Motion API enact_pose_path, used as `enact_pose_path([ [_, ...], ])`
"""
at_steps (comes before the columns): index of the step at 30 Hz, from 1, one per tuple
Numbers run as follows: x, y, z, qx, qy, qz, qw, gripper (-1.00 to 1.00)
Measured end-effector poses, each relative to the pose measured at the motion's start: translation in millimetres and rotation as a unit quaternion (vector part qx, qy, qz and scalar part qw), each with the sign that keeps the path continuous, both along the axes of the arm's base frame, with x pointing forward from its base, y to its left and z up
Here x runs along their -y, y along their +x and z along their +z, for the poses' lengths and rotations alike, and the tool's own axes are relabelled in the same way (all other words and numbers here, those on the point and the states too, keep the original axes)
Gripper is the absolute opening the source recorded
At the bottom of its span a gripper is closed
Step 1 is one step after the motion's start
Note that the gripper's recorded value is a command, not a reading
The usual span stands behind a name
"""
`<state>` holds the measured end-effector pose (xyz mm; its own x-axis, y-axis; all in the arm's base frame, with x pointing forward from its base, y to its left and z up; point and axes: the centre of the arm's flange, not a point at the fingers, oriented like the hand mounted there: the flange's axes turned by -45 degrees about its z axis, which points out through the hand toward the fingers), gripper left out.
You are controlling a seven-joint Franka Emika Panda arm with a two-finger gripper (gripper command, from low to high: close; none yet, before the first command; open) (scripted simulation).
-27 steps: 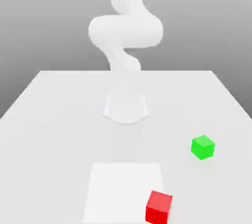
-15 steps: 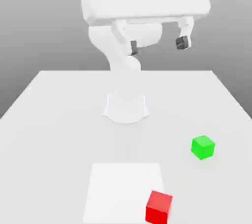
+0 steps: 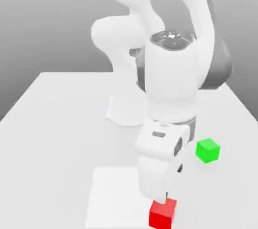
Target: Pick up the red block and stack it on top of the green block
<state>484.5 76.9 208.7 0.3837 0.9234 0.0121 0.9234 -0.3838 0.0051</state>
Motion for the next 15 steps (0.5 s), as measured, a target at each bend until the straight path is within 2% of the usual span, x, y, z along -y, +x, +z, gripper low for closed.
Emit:
enact_pose_path([
  [4, 0, -1, -55, -0.004, -0.005, 0.009, 1.0, 0.0],
  [5, 0, -2, -62, -0.004, -0.005, 0.009, 1.0, -1.0],
  [11, 0, -3, -65, -0.006, -0.005, 0.009, 1.0, -1.0],
  [15, 0, -1, -26, -0.004, -0.005, 0.01, 1.0, -1.0],
])
